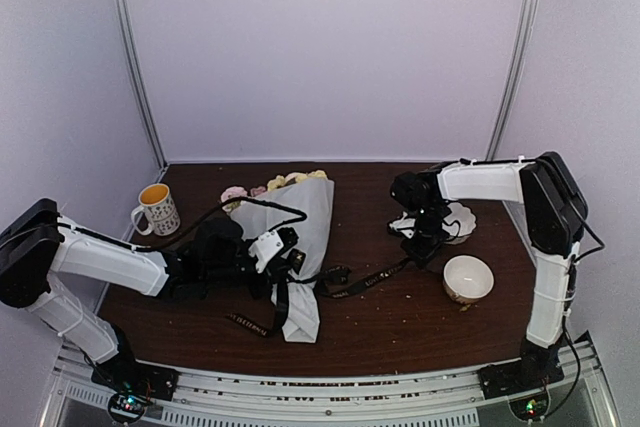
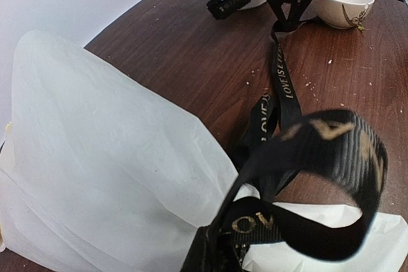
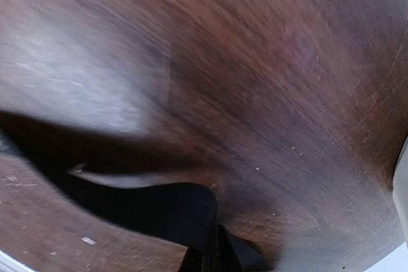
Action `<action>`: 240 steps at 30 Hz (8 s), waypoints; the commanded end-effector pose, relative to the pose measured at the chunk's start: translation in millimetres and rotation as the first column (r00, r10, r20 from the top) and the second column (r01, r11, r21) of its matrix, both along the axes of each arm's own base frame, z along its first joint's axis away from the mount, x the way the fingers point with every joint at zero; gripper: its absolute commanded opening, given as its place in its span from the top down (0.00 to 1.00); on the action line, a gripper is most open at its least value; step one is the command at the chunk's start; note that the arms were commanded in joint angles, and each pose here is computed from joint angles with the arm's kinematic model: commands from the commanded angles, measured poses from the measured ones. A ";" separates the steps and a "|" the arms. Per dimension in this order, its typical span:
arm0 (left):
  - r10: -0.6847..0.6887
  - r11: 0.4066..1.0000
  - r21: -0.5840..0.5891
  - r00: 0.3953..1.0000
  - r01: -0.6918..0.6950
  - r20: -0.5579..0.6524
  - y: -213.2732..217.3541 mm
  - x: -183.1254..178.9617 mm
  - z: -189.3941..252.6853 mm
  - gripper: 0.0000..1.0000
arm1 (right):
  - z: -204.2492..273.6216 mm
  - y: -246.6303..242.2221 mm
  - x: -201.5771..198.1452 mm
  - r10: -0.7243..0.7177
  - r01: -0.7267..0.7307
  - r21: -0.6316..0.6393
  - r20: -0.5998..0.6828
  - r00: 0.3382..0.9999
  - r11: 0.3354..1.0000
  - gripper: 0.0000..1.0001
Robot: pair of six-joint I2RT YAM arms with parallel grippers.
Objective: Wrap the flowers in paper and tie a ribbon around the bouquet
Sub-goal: Place the right side of the half-tied ribbon at the center of the board, then pass from the left arm to the right, then pick up the right side of the half-tied ribbon from the center of the board, then place the right side of the half-tied ribbon at the center of the board, then pick up the right side of the half-tied ribbon from the center of the board.
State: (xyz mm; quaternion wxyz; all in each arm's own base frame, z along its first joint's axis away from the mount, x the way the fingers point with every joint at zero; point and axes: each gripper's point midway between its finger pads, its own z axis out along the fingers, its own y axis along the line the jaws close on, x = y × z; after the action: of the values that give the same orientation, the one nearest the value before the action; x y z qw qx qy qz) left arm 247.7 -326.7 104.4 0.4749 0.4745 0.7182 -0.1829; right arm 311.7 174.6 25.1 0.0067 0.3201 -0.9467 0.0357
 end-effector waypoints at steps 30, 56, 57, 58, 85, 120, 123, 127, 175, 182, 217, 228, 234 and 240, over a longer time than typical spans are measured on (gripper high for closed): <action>-0.036 0.998 -0.043 0.995 0.040 0.096 -16.5 -13.0 24.7 1.00 | 327.3 352.1 -7.2 -0.086 -0.435 0.784 0.520 0.850 0.442 0.67; -0.037 0.985 -0.166 0.998 0.045 0.052 -23.5 -17.7 32.6 1.00 | 211.2 254.8 -93.9 0.232 -0.594 0.778 0.551 0.802 0.205 0.34; -0.035 0.985 -0.168 0.998 0.044 0.052 -23.2 -17.6 32.9 1.00 | 205.3 257.3 -99.4 0.248 -0.601 0.774 0.554 0.795 0.198 0.33; -0.034 0.985 -0.166 0.998 0.042 0.052 -22.6 -17.7 32.0 1.00 | 202.2 260.0 -103.4 0.257 -0.608 0.772 0.559 0.788 0.186 0.31; -0.008 0.991 -0.130 1.000 0.008 0.002 -16.8 -16.8 27.2 0.85 | 176.0 276.2 -88.3 0.250 -0.591 0.761 0.538 0.805 0.266 1.00; 0.642 0.725 0.019 0.665 -0.689 -0.382 173.5 21.8 1.3 0.46 | 176.0 283.6 -73.4 0.213 -0.543 0.776 0.499 0.840 0.322 1.00; 0.654 0.715 -0.012 0.675 -0.699 -0.341 178.1 24.7 15.5 0.45 | 175.7 283.3 -72.2 0.213 -0.541 0.775 0.497 0.841 0.328 1.00; 0.675 0.715 0.087 0.652 -0.694 -0.345 183.1 21.0 -1.3 0.54 | 175.3 283.6 -72.0 0.211 -0.539 0.776 0.496 0.842 0.328 1.00; -0.321 0.947 -0.091 0.907 0.307 -0.274 -2.0 -139.6 76.3 1.00 | 168.4 283.7 -44.5 0.129 -0.458 0.797 0.445 0.886 0.393 1.00; -0.340 0.940 -0.058 0.899 0.337 -0.277 -1.6 -142.2 73.9 0.43 | 170.1 283.4 -42.4 0.120 -0.452 0.796 0.444 0.888 0.403 1.00; 0.721 0.624 0.039 0.556 -0.780 -0.413 200.0 38.2 24.2 0.29 | 163.4 284.6 -42.6 0.137 -0.441 0.794 0.425 0.895 0.419 1.00; 0.761 0.604 0.254 0.451 -0.756 -0.466 182.1 117.0 -50.0 0.32 | 155.7 281.0 -44.2 0.139 -0.436 0.786 0.420 0.897 0.438 1.00; 0.782 0.587 0.349 0.400 -0.730 -0.478 181.0 119.6 -84.7 0.44 | 159.1 280.2 -44.5 0.139 -0.443 0.785 0.427 0.894 0.433 1.00; 0.735 0.642 0.314 0.446 -0.699 -0.510 171.2 111.3 -79.5 1.00 | 160.3 281.7 -43.2 0.139 -0.446 0.785 0.430 0.892 0.430 1.00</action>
State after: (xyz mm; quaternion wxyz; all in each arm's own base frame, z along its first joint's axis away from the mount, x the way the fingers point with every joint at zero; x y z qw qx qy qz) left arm 363.2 -146.9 19.1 0.2374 0.0404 0.9689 -0.0571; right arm 264.7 456.2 185.0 -0.2994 0.4314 -0.7497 -0.4028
